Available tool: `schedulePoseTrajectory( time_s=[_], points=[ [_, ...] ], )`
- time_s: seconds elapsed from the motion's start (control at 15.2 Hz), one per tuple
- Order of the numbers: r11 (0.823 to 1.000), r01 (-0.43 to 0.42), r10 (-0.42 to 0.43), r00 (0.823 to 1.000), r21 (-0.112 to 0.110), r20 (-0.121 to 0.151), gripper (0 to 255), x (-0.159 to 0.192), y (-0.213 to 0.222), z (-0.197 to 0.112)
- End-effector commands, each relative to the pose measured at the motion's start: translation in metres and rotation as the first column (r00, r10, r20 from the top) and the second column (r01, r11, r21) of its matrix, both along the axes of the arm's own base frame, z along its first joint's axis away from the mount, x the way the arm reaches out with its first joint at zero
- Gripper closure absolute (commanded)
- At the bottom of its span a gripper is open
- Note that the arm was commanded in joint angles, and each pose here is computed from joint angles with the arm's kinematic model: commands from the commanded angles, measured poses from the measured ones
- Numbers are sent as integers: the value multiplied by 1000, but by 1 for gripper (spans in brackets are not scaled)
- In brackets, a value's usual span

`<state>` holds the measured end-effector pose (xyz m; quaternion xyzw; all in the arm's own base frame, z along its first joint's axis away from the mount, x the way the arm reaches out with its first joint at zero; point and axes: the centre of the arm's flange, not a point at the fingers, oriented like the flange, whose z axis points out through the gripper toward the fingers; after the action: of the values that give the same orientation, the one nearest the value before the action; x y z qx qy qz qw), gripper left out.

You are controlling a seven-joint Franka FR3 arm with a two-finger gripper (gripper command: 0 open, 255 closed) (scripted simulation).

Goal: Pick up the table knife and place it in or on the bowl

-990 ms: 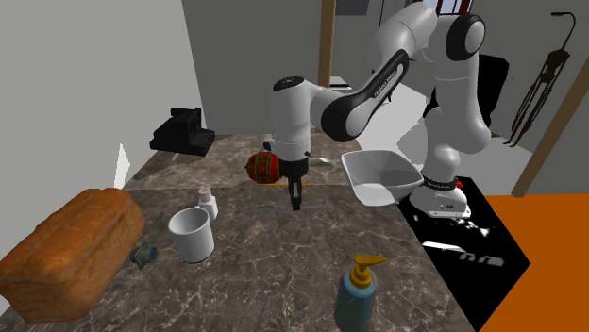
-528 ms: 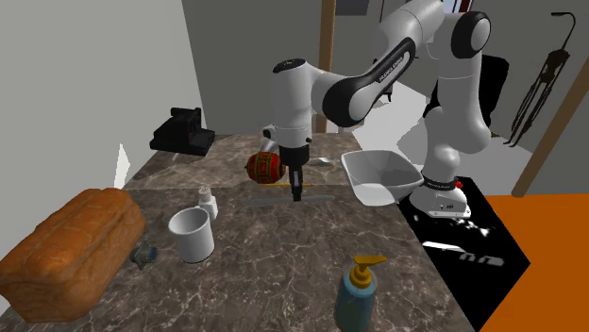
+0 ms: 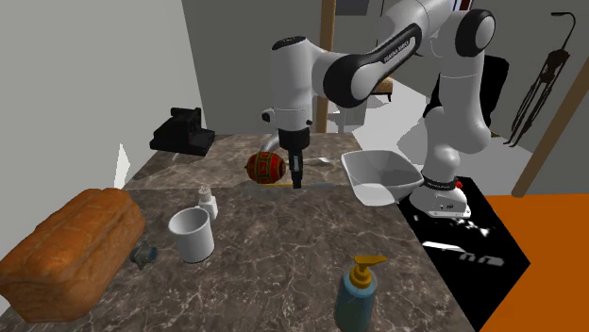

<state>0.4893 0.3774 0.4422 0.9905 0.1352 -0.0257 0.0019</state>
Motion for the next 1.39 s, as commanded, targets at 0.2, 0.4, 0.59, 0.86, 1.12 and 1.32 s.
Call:
schedulePoseTrajectory(
  time_s=[0.2, 0.4, 0.59, 0.86, 1.12, 1.32],
  points=[
    [1000, 0, 0, 1000, 0, 0, 255, 0, 0, 27],
    [1000, 0, 0, 1000, 0, 0, 255, 0, 0, 43],
    [1000, 0, 0, 1000, 0, 0, 255, 0, 0, 59],
    [1000, 0, 0, 1000, 0, 0, 255, 0, 0, 80],
    [1000, 0, 0, 1000, 0, 0, 255, 0, 0, 101],
    [1000, 0, 0, 1000, 0, 0, 255, -22, -13, 105]
  ],
)
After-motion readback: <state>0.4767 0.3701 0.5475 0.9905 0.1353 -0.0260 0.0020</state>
